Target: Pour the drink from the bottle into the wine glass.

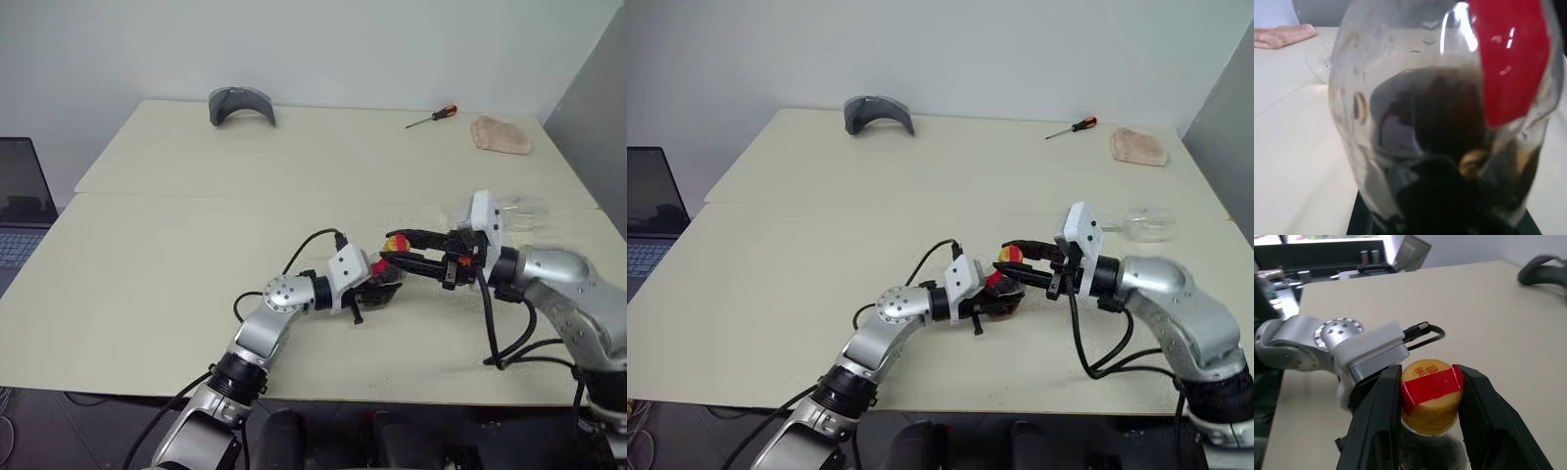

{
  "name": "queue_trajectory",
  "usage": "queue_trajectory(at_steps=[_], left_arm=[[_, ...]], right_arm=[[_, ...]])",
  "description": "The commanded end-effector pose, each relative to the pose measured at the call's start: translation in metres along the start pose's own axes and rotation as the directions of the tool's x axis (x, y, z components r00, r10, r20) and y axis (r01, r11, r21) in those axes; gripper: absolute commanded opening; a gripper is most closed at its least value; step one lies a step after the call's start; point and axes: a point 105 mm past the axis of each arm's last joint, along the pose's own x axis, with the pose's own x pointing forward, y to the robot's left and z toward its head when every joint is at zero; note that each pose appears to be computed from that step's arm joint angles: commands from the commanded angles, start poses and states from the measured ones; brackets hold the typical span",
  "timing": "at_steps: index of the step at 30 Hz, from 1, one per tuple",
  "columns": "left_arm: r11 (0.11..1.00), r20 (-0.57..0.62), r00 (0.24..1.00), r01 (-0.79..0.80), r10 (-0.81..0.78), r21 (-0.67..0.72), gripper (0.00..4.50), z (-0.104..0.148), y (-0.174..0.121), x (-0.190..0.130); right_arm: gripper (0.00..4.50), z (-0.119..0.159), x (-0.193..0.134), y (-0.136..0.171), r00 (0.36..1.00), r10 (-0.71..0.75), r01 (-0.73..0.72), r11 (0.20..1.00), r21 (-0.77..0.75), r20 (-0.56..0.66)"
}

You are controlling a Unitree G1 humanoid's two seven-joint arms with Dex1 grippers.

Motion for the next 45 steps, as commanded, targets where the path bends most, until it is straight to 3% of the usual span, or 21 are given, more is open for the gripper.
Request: queue_trajectory(at_steps=[1, 11, 16, 21, 24, 29, 39, 42, 45], left_arm=[[0.996, 0.086, 0.996, 0.019, -0.026, 0.083, 0.9, 0.029, -0.004, 0.001], [0.997, 0.093, 0.996, -0.013, 0.006, 0.076, 0.9, 0.031, 0.002, 0.002], [0.997, 0.098, 0.995, 0.003, -0.011, 0.078, 0.9, 0.033, 0.002, 0.005], [0.997, 0.103, 0.994, 0.016, -0.024, 0.082, 0.9, 0.034, 0.001, 0.008], [0.996, 0.103, 0.994, 0.017, -0.025, 0.082, 0.9, 0.034, 0.001, 0.009], [0.996, 0.105, 0.994, 0.016, -0.025, 0.083, 0.9, 0.034, 0.002, 0.009], [0.996, 0.104, 0.994, 0.022, -0.031, 0.081, 0.88, 0.033, 0.001, 0.01], [0.996, 0.103, 0.994, 0.025, -0.033, 0.081, 0.88, 0.032, 0.002, 0.01], [0.996, 0.102, 0.994, 0.027, -0.036, 0.082, 0.88, 0.032, 0.001, 0.01]], right_arm=[[1.27, 0.0, -0.008, -0.008, 0.999, -0.019, 0.02, 1.0, 0.016, -0.029], [4.5, 0.038, -0.008, 0.033, 0.966, -0.207, 0.202, 0.978, 0.046, 0.158], [4.5, 0.046, 0.007, 0.037, 0.916, -0.332, 0.323, 0.943, 0.077, 0.227], [4.5, 0.037, 0.011, 0.02, 0.882, -0.431, 0.435, 0.9, 0.024, 0.19], [4.5, 0.028, 0.003, 0.009, 0.864, -0.481, 0.489, 0.872, -0.016, 0.15], [4.5, 0.024, -0.025, 0.0, 0.826, -0.535, 0.526, 0.845, 0.096, 0.179], [4.5, 0.01, -0.048, 0.03, 0.904, -0.422, 0.41, 0.901, 0.142, 0.068], [4.5, 0.013, -0.044, 0.049, 0.949, -0.313, 0.306, 0.942, 0.135, 0.032], [4.5, 0.023, -0.03, 0.051, 0.954, -0.294, 0.288, 0.953, 0.1, 0.06]])
